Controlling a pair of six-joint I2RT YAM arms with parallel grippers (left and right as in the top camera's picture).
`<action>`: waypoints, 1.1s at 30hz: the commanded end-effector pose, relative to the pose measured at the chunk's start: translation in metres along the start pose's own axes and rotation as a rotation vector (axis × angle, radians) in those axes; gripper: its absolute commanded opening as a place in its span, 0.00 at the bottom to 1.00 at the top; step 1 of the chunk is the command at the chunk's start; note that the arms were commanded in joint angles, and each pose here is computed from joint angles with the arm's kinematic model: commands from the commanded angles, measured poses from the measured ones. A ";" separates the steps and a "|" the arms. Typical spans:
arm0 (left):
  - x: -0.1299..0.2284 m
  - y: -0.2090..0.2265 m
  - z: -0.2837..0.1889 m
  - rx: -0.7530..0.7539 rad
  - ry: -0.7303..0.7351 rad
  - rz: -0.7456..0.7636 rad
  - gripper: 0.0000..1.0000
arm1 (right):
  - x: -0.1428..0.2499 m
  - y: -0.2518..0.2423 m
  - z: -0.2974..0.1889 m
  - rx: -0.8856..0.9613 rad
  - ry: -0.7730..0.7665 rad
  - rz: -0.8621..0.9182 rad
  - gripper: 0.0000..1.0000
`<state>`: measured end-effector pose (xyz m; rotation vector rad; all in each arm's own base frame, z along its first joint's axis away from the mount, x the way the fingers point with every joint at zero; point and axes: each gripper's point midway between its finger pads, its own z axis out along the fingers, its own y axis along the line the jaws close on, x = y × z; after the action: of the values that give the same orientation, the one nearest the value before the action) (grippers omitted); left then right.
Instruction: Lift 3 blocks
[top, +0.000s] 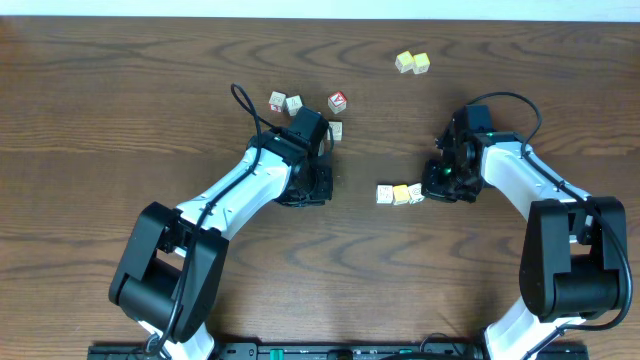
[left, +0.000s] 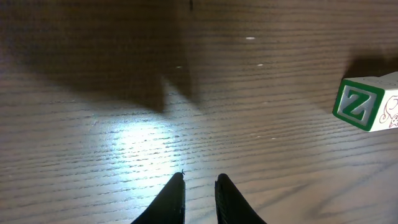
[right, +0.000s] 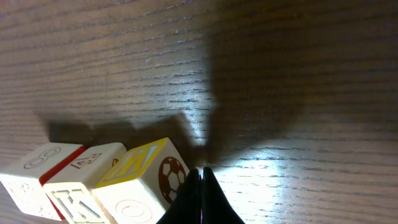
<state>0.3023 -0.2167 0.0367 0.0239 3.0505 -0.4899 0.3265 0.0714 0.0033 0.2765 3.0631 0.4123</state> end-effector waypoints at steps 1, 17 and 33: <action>0.002 0.002 0.001 -0.010 0.006 -0.011 0.19 | 0.007 0.008 0.005 -0.010 0.025 0.042 0.01; 0.002 0.002 0.001 -0.010 0.006 -0.011 0.19 | 0.005 0.021 0.007 -0.038 0.013 0.017 0.01; 0.002 0.002 0.001 -0.009 0.006 -0.010 0.19 | 0.008 0.030 0.008 -0.066 0.024 0.027 0.01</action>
<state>0.3023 -0.2167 0.0367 0.0239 3.0505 -0.4899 0.3298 0.0983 0.0066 0.2923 3.0406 0.5044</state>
